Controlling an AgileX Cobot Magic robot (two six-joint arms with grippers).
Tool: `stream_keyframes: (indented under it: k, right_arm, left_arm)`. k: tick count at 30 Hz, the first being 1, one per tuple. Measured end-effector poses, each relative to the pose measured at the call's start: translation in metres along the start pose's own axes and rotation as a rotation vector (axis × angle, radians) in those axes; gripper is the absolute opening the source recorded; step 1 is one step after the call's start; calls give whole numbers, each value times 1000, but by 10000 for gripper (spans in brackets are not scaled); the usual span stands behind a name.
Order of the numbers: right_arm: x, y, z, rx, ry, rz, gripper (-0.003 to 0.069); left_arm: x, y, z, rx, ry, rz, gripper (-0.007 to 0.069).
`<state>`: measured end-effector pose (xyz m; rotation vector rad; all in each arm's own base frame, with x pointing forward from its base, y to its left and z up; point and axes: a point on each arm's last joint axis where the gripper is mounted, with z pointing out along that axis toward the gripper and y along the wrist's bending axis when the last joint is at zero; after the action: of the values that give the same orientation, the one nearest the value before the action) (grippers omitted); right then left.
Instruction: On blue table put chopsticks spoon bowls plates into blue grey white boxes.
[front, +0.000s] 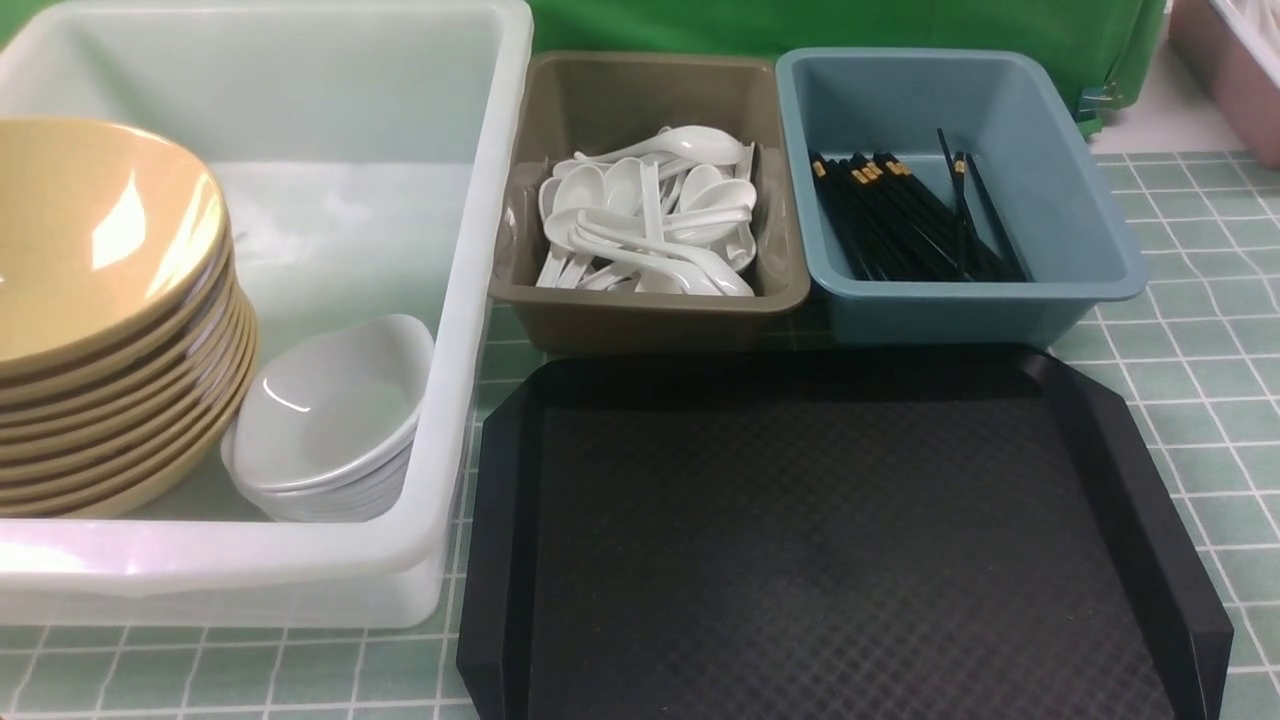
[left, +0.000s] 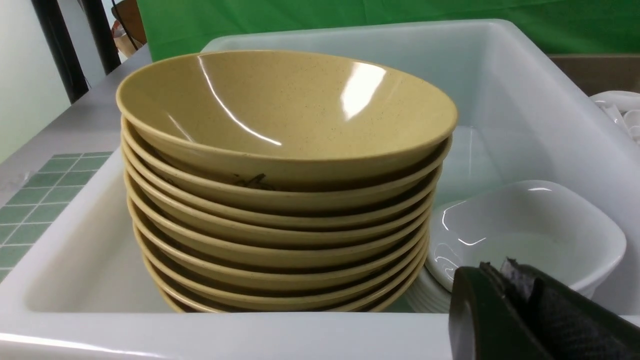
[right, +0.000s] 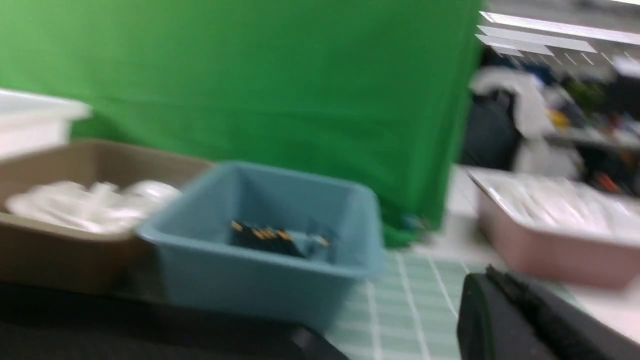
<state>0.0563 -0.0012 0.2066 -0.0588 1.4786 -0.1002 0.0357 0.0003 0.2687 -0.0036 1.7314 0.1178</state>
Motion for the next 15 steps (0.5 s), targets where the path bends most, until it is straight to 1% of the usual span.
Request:
stream_keyframes:
  k: [3, 5, 9, 15]
  right_arm:
    - [8, -2, 0, 45, 93, 49, 42]
    - [12, -2, -1, 44, 137, 60, 42]
    - [28, 0, -4, 36, 308, 85, 42]
    - [30, 0, -5, 34, 326, 88, 44]
  left_arm:
    - [0, 0, 0, 0, 0, -1, 1]
    - [0, 0, 0, 1, 0, -1, 1]
    - [0, 0, 0, 1, 0, -2, 1]
    - [0, 0, 0, 1, 0, -2, 1]
